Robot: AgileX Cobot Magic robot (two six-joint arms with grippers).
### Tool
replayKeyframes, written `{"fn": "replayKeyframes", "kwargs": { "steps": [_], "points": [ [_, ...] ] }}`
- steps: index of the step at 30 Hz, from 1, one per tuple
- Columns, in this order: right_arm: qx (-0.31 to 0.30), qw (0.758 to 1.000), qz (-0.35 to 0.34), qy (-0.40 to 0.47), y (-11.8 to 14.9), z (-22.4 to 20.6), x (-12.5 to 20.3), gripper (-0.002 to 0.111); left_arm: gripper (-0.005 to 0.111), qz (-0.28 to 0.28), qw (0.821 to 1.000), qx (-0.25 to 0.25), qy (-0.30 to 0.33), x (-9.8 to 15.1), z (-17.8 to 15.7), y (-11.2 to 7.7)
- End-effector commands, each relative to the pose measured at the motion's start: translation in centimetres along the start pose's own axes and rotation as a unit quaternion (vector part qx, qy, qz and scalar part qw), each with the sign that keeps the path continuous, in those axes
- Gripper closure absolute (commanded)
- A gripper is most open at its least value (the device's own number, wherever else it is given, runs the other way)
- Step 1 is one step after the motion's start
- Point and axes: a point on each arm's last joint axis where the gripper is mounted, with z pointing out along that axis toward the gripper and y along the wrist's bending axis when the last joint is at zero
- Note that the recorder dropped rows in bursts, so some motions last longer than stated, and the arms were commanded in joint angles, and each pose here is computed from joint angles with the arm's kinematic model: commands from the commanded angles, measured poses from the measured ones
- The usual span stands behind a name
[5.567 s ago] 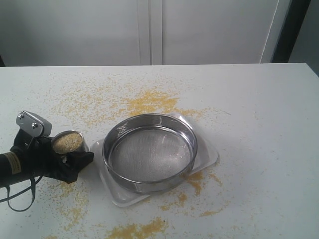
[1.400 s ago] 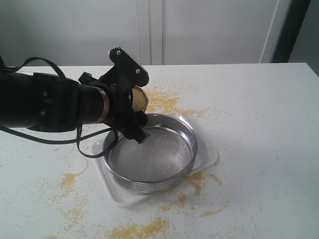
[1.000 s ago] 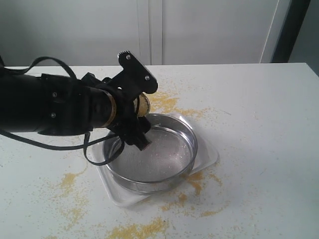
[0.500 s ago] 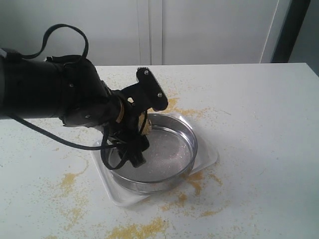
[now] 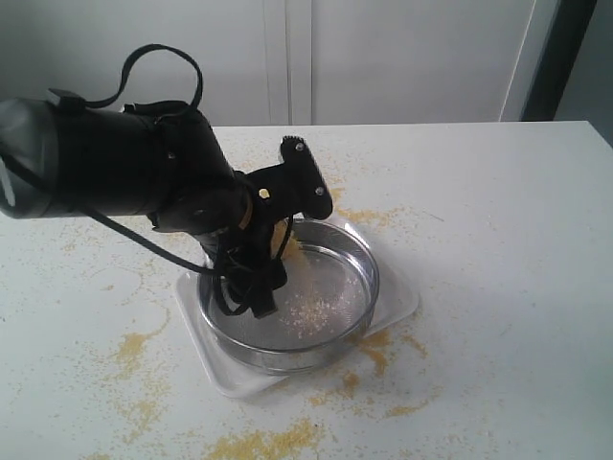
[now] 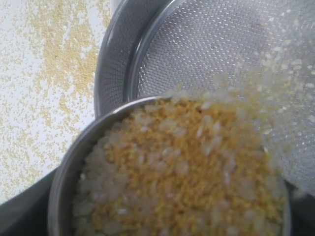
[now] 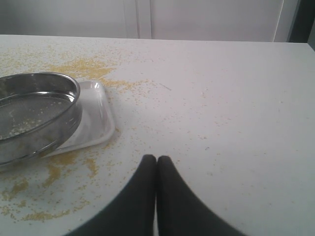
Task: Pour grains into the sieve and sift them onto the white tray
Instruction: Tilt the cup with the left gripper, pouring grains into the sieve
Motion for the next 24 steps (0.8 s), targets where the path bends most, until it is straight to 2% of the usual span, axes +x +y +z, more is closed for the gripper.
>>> {"fn": "replayKeyframes", "kwargs": {
  "steps": [1,11,24],
  "points": [
    [0.001,1.0,0.003,-0.003,0.0,0.0,0.1,0.108,0.107,0.005,1.0,-0.002,-0.003,-0.4,-0.4,0.2],
    [0.001,1.0,0.003,-0.003,0.0,0.0,0.1,0.108,0.107,0.022,1.0,-0.007,0.002,-0.3,-0.4,0.3],
    [0.001,1.0,0.003,-0.003,0.0,0.0,0.1,0.108,0.107,0.058,0.998,-0.014,0.036,0.2,1.5,-0.2]
  ]
}}
